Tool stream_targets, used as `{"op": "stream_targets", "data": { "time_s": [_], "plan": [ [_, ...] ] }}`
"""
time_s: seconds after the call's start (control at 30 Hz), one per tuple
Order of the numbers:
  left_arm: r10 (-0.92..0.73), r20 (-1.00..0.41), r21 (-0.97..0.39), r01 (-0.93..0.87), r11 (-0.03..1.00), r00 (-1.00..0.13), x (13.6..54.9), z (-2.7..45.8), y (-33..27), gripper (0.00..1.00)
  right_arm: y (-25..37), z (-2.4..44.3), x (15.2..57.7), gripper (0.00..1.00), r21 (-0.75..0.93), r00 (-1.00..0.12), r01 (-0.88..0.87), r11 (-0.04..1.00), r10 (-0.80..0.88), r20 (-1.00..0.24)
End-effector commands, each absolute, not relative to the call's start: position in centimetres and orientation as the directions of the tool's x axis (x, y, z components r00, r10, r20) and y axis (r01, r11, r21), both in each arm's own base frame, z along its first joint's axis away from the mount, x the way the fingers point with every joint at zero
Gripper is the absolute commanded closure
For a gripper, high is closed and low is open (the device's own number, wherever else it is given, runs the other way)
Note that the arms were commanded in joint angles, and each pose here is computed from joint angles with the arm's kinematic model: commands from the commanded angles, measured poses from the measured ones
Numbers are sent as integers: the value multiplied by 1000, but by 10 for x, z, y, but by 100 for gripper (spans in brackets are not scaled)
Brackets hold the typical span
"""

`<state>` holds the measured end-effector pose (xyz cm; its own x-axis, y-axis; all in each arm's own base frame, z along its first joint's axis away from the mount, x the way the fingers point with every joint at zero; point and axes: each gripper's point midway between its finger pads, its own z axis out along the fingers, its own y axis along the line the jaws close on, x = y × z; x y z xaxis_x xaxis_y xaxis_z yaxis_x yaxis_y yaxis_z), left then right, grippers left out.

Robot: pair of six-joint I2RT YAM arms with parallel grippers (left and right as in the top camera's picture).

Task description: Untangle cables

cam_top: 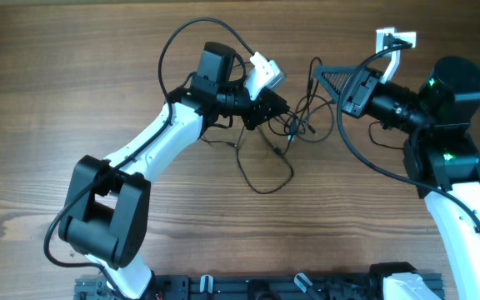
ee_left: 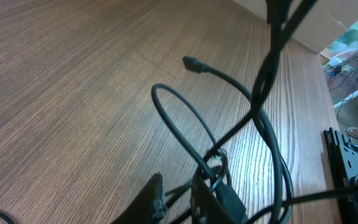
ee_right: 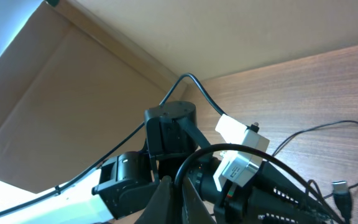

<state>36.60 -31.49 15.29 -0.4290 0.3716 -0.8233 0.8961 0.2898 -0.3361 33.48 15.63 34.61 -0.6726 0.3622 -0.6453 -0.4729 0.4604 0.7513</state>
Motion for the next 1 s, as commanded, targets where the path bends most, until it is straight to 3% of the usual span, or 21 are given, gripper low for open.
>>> {"op": "stream_targets", "data": {
  "time_s": [0.0, 0.13, 0.27, 0.37, 0.43, 0.6, 0.83, 0.97],
  "plan": [
    [370, -831, -333, 904, 269, -416, 365, 158, -318, 79, 160, 358, 332, 95, 747, -667, -502, 436, 355, -655],
    [374, -822, -352, 900, 258, -429, 361, 157, -318, 67, 160, 359, 332, 95, 746, -665, -504, 435, 356, -657],
    [382, -810, -367, 892, 263, -446, 358, 154, -316, 44, 160, 359, 332, 95, 748, -666, -504, 431, 357, -655],
    [416, -796, -365, 897, 251, -440, 351, 146, -313, 42, 160, 360, 332, 95, 748, -664, -507, 429, 358, -656],
    [432, -785, -366, 895, 254, -444, 348, 142, -310, 49, 161, 361, 332, 95, 750, -666, -507, 424, 360, -653],
    [455, -782, -336, 903, 266, -425, 350, 137, -307, 93, 162, 367, 330, 96, 745, -658, -527, 409, 358, -663],
    [438, -802, -315, 911, 267, -406, 356, 143, -308, 96, 161, 365, 331, 95, 742, -655, -524, 418, 359, -665],
    [395, -820, -309, 902, 302, -414, 367, 159, -300, 96, 150, 346, 340, 95, 742, -658, -452, 495, 377, -652]
  ]
}}
